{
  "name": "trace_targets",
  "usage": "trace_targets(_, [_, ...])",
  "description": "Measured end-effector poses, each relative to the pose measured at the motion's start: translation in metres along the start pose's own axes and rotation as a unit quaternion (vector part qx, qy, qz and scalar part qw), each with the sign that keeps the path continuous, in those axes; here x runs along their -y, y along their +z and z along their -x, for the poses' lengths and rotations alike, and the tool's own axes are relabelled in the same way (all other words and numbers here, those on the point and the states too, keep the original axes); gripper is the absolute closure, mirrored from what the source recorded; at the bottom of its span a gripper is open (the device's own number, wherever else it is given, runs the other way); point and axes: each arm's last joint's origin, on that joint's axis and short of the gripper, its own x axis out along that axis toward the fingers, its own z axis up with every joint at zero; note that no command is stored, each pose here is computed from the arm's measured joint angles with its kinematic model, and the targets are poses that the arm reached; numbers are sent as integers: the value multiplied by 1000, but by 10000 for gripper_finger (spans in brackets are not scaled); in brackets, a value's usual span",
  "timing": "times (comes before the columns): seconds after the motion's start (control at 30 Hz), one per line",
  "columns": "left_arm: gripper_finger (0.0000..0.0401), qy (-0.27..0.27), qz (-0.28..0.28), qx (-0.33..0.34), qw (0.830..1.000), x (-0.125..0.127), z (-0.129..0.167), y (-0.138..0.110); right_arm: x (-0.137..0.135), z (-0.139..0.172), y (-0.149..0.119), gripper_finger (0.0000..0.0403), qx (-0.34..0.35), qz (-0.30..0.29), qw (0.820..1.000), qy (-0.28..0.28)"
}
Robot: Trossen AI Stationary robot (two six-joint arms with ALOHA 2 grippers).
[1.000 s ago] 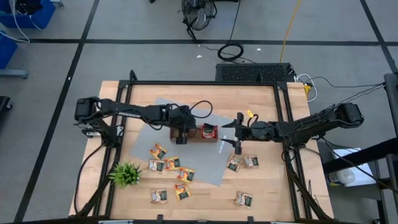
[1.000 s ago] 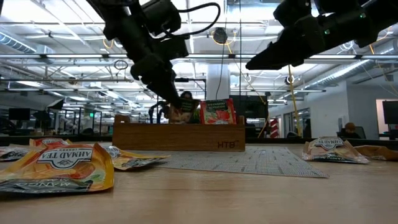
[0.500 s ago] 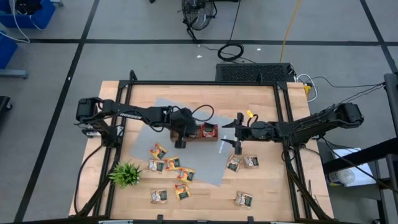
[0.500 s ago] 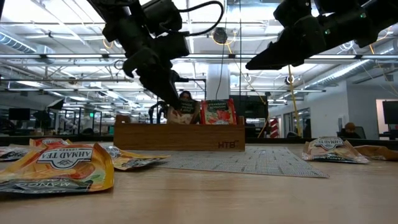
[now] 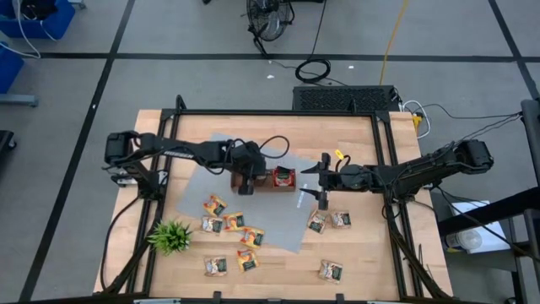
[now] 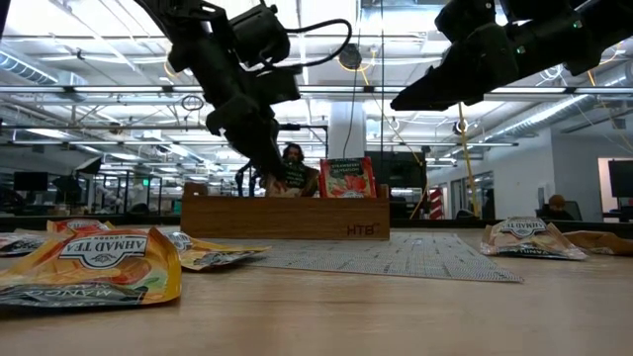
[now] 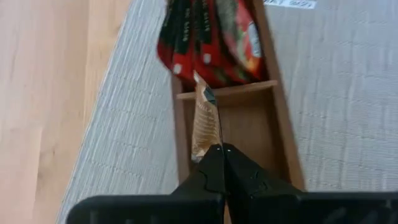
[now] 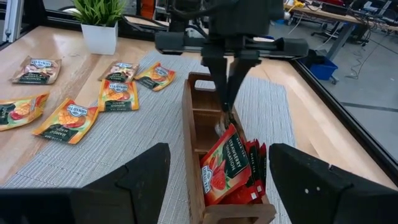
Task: Pick & Place Tea
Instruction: Put the brown tea bag into the wooden organizer
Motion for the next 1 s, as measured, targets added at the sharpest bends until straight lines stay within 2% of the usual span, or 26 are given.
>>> trace_targets(0.23, [401,10,9,-2,1000,-7,0,-2,0,0,0,149,0,0,1000,0])
trace_targets(0.5, [378,84,46,-20,995,-16,1,-4,0,0,0,149,0,0,1000,0])
trace_targets(1.0, [371,70,41,-13,997,-5,0,-1,0,0,0,149,1,-7,1000,0])
